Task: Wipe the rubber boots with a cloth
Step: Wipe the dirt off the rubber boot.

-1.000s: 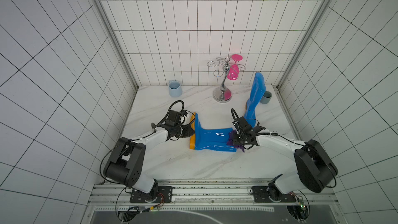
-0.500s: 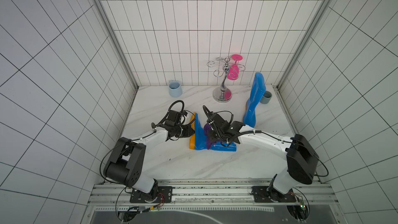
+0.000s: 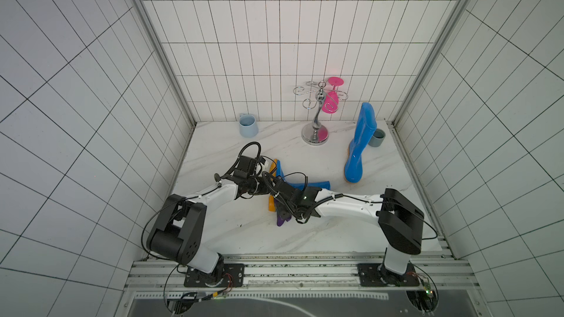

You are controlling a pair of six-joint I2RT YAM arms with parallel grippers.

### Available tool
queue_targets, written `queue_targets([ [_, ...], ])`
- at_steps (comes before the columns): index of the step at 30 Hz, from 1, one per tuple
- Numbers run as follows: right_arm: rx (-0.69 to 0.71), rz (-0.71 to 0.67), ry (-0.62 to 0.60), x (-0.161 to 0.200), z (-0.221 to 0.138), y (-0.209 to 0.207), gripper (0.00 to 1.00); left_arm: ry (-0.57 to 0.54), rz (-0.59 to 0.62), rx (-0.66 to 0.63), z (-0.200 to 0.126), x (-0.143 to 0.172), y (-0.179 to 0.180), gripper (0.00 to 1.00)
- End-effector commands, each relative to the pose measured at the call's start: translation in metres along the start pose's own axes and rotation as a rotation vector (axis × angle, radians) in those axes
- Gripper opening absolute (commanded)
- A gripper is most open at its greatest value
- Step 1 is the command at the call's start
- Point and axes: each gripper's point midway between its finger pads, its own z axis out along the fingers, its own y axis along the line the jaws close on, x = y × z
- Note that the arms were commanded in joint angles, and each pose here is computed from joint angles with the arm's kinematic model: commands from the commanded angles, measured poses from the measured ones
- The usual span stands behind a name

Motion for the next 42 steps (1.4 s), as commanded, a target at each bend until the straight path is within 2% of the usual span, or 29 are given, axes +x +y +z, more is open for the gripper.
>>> queue_targets([
  [1, 0.148, 0.009, 0.065, 0.041, 0.007, -0.038, 0.0, 0.026, -0.021, -0.095, 0.005, 0.009, 0.024, 0.14],
  [12, 0.349, 0.091, 0.068, 0.093, -0.019, -0.111, 0.0, 0.024, -0.021, -0.094, 0.004, 0.008, 0.024, 0.15],
  [19, 0.428, 0.216, 0.107, 0.129, -0.044, -0.158, 0.0, 0.025, -0.022, -0.093, 0.004, 0.008, 0.024, 0.15],
  [26, 0.452, 0.301, 0.094, 0.127, -0.06, -0.181, 0.0, 0.024, -0.023, -0.091, 0.004, 0.008, 0.024, 0.15],
  [30, 0.44, 0.306, 0.051, 0.11, -0.069, -0.183, 0.0, 0.024, -0.023, -0.091, 0.004, 0.007, 0.024, 0.14],
  [35, 0.36, 0.278, -0.035, 0.057, -0.08, -0.162, 0.0, 0.027, -0.023, -0.094, 0.005, 0.009, 0.025, 0.14],
  [38, 0.307, 0.233, -0.085, 0.016, -0.084, -0.138, 0.0, 0.027, -0.024, -0.096, 0.004, 0.009, 0.025, 0.15],
  [42, 0.153, 0.2, -0.187, -0.035, -0.087, -0.093, 0.0, 0.026, -0.023, -0.101, 0.004, 0.008, 0.026, 0.14],
])
